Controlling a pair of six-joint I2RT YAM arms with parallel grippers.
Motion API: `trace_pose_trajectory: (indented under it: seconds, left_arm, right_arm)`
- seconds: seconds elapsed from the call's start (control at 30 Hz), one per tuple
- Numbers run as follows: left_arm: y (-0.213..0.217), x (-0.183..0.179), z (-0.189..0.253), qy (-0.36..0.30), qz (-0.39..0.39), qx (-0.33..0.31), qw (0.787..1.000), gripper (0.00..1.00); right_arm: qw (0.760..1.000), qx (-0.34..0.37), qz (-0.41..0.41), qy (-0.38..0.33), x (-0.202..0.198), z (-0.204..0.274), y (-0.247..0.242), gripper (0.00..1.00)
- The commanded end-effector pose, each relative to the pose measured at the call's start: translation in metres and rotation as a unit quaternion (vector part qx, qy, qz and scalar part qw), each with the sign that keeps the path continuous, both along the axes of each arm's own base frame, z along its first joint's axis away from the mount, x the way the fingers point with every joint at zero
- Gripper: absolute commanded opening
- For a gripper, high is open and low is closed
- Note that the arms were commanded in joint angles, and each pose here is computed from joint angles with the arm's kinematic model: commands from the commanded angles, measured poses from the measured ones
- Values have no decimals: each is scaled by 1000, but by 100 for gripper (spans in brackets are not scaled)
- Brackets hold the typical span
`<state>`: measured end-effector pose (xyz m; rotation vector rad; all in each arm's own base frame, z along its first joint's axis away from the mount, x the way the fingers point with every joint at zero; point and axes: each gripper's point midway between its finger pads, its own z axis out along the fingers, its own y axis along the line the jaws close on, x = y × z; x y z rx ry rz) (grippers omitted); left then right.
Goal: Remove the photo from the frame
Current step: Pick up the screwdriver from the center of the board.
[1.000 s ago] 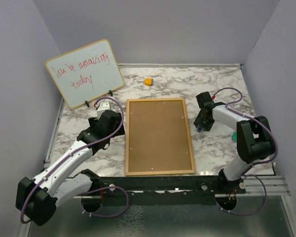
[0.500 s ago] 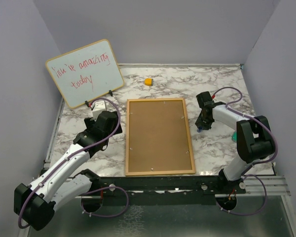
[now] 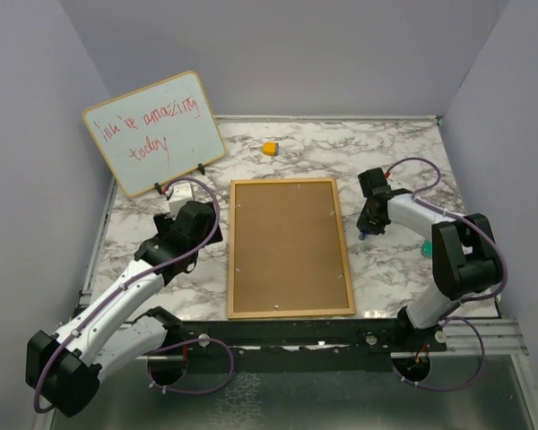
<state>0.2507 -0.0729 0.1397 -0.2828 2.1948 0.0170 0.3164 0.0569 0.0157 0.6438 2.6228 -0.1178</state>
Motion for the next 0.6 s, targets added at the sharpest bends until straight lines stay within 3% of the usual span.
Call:
trace_pose_trajectory:
  seconds: [0.0, 0.27, 0.4, 0.57]
  left_arm:
    - [2, 2, 6, -4, 9, 3, 1000, 99]
    - [-1, 0, 4, -2, 5, -7, 1000, 99]
    - [-5, 0, 1, 6, -6, -12, 1000, 99]
    - [-14, -3, -2, 12, -20, -33, 999, 99]
  right_arm:
    - [1000, -9, 15, 25, -20, -13, -7, 0]
    - [998, -1, 63, -26, -10, 35, -2, 1]
    - [986, 62, 122, -94, -6, 72, 24, 1]
    - [914, 206, 282, -207, -22, 133, 88, 1]
